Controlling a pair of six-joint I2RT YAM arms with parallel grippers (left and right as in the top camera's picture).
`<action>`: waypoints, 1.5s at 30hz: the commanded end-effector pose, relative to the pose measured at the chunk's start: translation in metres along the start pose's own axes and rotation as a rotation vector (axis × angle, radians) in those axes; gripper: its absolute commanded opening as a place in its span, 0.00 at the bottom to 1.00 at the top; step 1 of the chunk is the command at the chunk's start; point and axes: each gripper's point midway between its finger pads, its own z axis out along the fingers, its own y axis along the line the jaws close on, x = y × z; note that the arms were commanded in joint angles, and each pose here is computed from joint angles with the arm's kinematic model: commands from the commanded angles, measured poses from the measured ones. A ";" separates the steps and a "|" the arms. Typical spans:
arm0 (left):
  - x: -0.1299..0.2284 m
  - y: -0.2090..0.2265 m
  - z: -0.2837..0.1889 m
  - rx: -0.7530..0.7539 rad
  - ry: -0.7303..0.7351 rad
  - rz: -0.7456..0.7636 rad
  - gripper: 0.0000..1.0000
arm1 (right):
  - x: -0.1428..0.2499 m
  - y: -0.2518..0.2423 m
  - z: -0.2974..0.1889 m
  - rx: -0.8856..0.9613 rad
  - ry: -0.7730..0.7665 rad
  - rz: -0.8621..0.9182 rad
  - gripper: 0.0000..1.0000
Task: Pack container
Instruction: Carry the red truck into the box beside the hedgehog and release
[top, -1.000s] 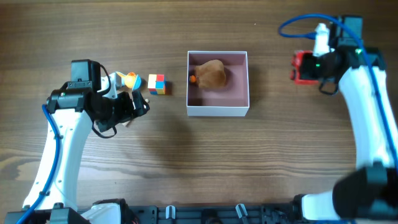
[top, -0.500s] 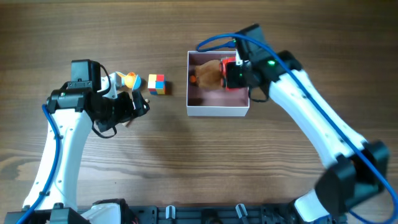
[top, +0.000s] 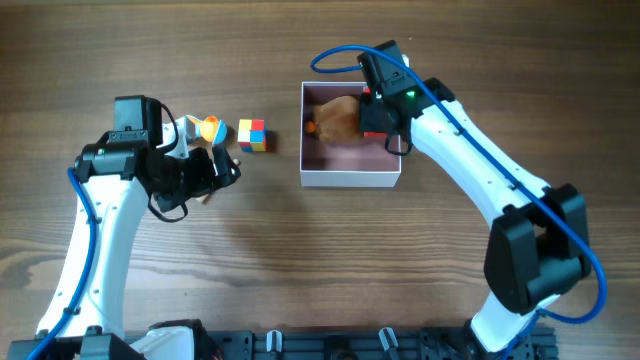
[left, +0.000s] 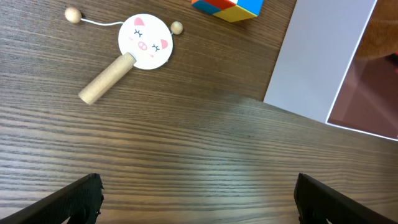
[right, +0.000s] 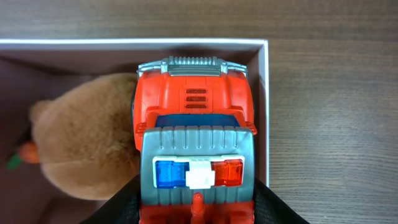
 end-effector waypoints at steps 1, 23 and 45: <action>-0.006 0.000 -0.005 -0.002 -0.021 0.016 1.00 | -0.003 -0.001 0.004 0.022 -0.006 0.016 0.49; -0.006 -0.001 -0.005 -0.002 -0.021 0.017 1.00 | 0.033 0.012 -0.053 -0.164 0.100 -0.054 0.04; -0.006 0.000 -0.005 -0.002 -0.021 0.016 1.00 | 0.042 0.012 0.047 -0.056 0.137 -0.048 0.04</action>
